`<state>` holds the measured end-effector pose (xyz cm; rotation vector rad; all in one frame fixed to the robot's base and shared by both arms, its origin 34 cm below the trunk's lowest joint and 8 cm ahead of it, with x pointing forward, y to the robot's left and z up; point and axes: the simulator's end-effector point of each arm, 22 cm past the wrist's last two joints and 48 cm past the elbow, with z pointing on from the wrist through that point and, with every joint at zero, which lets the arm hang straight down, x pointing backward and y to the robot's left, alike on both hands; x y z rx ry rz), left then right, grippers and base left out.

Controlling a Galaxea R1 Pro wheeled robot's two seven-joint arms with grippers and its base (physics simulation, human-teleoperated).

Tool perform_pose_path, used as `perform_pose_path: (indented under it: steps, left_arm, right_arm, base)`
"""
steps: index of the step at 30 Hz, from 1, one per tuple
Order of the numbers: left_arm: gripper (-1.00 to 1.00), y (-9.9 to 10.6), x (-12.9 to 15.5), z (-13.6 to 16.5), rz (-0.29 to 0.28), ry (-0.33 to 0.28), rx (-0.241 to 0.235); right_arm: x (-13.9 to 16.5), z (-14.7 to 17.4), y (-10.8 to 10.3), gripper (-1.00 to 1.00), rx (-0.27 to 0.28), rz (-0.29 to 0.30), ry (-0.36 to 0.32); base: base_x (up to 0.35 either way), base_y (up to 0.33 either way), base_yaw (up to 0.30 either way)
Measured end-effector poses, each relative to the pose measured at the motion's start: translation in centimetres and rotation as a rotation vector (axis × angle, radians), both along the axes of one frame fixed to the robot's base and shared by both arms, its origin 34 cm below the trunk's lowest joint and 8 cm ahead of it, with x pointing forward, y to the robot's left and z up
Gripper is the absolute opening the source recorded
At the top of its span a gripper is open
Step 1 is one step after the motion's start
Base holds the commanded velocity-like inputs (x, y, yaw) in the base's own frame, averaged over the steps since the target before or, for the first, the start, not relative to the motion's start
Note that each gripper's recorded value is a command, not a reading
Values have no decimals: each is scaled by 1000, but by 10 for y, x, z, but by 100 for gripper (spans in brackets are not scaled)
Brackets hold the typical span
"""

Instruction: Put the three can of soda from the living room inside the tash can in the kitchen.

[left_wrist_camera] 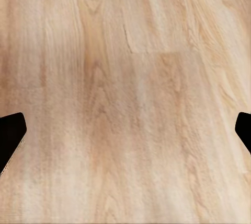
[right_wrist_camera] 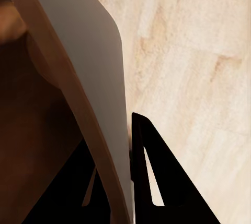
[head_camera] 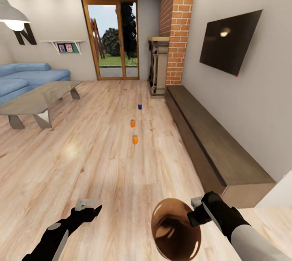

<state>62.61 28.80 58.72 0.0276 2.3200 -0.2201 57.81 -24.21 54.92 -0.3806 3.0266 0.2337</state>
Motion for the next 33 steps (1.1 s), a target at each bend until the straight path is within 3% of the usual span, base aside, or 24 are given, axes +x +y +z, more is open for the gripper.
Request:
perform_pose_path:
  steps: [33]
  left_arm:
    - [100, 0, 1, 1, -1, -3, 0]
  right_arm:
    - [2, 0, 1, -100, 3, 1, -8]
  base:
    - [328, 1, 1]
